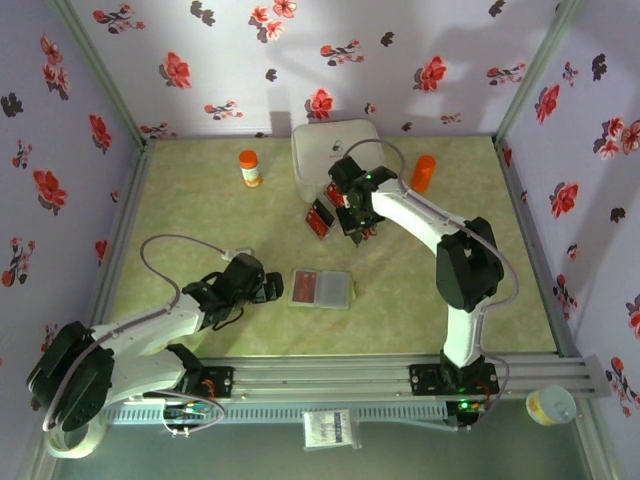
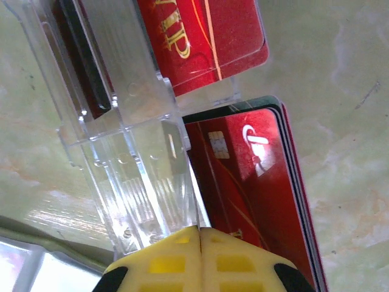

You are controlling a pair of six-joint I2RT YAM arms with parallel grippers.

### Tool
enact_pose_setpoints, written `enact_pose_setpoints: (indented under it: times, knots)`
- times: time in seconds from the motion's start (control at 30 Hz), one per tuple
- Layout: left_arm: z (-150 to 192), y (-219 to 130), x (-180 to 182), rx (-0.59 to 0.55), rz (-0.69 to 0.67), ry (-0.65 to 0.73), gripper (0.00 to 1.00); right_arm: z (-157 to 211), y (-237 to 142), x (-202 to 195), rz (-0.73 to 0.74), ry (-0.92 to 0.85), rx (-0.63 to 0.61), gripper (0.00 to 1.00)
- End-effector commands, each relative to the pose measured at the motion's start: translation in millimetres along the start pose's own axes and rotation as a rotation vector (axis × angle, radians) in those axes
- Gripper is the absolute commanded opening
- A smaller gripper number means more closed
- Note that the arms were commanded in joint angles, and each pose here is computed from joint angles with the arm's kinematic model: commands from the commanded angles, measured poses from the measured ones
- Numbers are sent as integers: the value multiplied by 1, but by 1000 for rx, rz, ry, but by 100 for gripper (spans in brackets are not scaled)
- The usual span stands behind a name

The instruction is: Put the credit cards into the card holder

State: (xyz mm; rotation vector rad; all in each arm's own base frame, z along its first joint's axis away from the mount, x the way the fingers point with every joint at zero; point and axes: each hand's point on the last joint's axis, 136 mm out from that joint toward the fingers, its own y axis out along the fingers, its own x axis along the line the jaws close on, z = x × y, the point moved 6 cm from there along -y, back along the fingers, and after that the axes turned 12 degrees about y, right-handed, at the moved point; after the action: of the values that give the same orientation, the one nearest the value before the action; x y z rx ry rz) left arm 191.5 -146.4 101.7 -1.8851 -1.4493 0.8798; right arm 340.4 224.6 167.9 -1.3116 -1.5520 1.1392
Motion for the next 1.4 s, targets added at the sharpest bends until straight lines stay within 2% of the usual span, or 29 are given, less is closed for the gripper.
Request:
enact_pose_setpoints:
  times: [0.0, 0.2, 0.4, 0.67, 0.83, 1.1, 1.37]
  knots:
    - [-7, -2, -2, -20, -11, 21, 100, 0, -5, 2, -26, -38, 8, 0]
    - [-9, -2, -4, -11, -15, 17, 100, -1, -26, 9, -104, -83, 14, 0]
    - [-17, -1, -11, 15, -13, 59, 100, -3, -67, 19, -192, -84, -32, 0]
    - [-32, -4, -29, 27, 59, 109, 100, 11, -105, 31, -415, 104, -178, 0]
    - [-37, 0, -40, 104, 53, 233, 100, 40, -93, 36, -605, 286, -263, 0]
    - [-37, 22, -59, 164, 37, 358, 100, 97, -57, 26, -636, 442, -326, 0]
    - [-31, 35, -62, 176, -14, 390, 100, 133, -37, 8, -701, 586, -367, 0]
